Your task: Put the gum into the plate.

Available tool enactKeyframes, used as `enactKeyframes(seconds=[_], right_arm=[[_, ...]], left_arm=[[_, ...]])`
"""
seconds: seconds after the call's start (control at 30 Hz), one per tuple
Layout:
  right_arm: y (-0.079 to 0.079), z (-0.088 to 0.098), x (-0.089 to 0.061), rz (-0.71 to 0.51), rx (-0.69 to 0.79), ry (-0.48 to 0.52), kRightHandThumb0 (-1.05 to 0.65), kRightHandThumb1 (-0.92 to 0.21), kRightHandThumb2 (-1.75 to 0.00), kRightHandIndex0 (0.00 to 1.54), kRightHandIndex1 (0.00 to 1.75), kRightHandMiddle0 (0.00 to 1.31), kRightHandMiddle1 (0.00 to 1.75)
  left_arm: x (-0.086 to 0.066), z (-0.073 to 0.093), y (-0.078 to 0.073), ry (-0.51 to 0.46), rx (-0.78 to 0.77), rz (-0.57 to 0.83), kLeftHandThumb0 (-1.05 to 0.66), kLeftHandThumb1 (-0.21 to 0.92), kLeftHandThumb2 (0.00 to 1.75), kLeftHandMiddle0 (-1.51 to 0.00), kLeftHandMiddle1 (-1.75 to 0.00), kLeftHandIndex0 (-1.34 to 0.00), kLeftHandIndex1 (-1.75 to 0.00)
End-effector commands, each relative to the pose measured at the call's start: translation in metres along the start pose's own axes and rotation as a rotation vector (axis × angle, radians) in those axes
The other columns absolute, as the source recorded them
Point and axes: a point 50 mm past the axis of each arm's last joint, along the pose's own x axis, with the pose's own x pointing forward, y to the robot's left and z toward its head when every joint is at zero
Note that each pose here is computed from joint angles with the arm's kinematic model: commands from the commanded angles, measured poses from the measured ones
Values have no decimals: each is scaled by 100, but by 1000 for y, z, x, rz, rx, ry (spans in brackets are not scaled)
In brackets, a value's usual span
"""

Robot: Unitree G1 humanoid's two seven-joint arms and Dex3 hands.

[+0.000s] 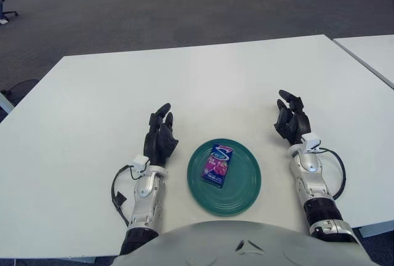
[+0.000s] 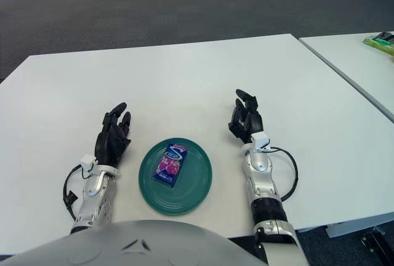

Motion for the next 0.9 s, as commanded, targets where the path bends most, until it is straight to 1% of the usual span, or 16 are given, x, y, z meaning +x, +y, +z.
enactKeyframes(seconds=[0.0, 0.1, 0.27, 0.63, 0.87], right_arm=[[13, -34, -34, 22, 9, 204, -57, -92, -90, 26, 0, 0, 52], [15, -34, -32, 42, -2, 224, -57, -92, -91, 25, 0, 0, 45], [17, -35, -29, 61, -18, 249, -57, -92, -91, 24, 0, 0, 40], [22, -34, -27, 85, -32, 256, -56, -92, -88, 25, 0, 0, 43], [25, -32, -28, 91, -29, 254, -56, -92, -87, 23, 0, 0, 44]], left_arm=[[-30, -25, 14, 130, 17, 90, -92, 92, 100, -25, 0, 0, -79], [-31, -24, 12, 132, 25, 85, -91, 92, 100, -22, 0, 0, -69], [-31, -26, 10, 139, 27, 79, -91, 92, 99, -20, 0, 0, -61], [-33, -28, 9, 143, 13, 90, -91, 92, 97, -18, 0, 0, -51], [-35, -29, 8, 137, 0, 104, -92, 92, 97, -13, 0, 0, -41]])
